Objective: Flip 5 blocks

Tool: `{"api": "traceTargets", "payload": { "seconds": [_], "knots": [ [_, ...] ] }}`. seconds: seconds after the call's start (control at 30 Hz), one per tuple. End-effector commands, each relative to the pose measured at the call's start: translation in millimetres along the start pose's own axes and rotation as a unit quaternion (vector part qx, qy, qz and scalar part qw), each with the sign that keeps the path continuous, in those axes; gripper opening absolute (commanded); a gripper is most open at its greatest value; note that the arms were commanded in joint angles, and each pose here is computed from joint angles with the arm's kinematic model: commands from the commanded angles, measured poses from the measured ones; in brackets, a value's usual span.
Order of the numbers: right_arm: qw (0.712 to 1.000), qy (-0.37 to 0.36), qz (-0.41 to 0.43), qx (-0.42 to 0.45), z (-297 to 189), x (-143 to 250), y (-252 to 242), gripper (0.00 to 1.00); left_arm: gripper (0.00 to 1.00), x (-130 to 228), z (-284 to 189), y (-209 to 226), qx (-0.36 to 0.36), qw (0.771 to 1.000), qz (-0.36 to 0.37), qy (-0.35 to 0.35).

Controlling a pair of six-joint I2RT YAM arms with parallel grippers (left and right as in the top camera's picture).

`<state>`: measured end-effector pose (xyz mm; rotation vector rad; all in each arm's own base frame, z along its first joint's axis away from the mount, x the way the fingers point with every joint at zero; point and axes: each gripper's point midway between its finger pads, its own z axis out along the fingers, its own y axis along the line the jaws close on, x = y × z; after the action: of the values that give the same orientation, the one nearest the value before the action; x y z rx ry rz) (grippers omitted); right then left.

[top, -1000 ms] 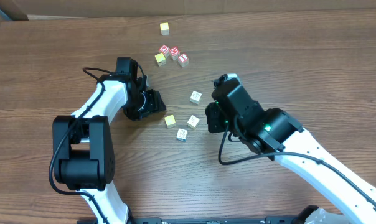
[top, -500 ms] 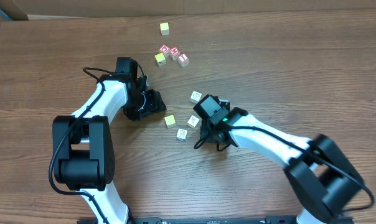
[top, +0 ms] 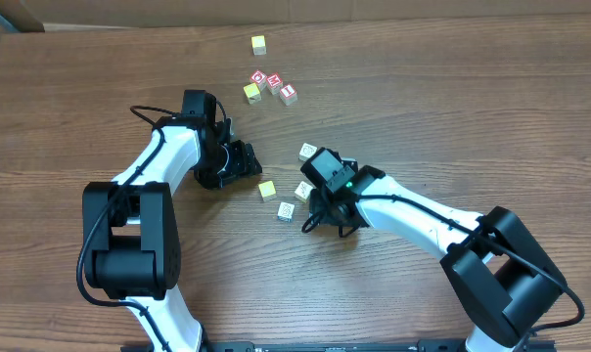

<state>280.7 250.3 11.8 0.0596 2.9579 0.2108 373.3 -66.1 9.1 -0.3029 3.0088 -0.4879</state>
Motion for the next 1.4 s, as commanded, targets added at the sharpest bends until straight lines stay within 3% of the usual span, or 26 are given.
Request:
{"api": "traceTargets", "payload": {
  "seconds": [0.0,0.17,0.43,0.5,0.63,0.7,0.83,0.9,1.2,1.37],
  "knots": [
    [0.999,-0.042,-0.018,-0.019,-26.6,-38.6,19.0,0.69,0.68,3.2,5.8,18.0,-0.04,0.999,-0.001,0.005],
    [0.997,-0.065,-0.023,-0.037,-53.1,-61.5,36.0,0.69,0.68,3.5,5.8,18.0,-0.039,0.999,-0.001,0.006],
    [0.998,-0.036,-0.034,-0.03,-46.2,-41.0,35.3,0.68,0.69,4.1,5.8,18.1,-0.04,0.999,-0.001,0.007],
    [0.999,-0.03,-0.032,-0.027,-41.3,-34.3,33.7,0.61,0.68,4.0,5.8,18.1,-0.04,0.999,-0.001,0.007],
    [0.999,-0.016,-0.028,-0.028,-33.3,-16.7,38.1,0.31,0.67,4.1,5.8,18.1,-0.04,0.999,-0.001,0.007],
    [0.998,-0.02,-0.038,-0.035,-30.8,-12.1,45.2,0.24,0.57,3.9,5.8,18.1,-0.04,0.999,-0.001,0.007],
    [0.997,-0.026,-0.056,-0.049,-26.7,-2.4,59.0,0.19,0.22,1.9,5.8,17.9,-0.039,0.999,0.0,0.003],
    [0.997,-0.02,-0.05,-0.048,-23.9,6.7,61.9,0.17,0.11,-0.6,5.8,17.2,-0.038,0.999,0.001,-0.002],
    [0.996,-0.003,-0.058,-0.064,7.7,52.6,88.4,0.15,0.19,-9.6,5.8,14.7,-0.032,0.999,-0.007,-0.021],
    [0.997,-0.039,-0.059,-0.039,27.8,40.3,83.8,0.15,0.22,-7.0,5.9,15.3,-0.034,0.999,-0.008,-0.015]
  ]
}}
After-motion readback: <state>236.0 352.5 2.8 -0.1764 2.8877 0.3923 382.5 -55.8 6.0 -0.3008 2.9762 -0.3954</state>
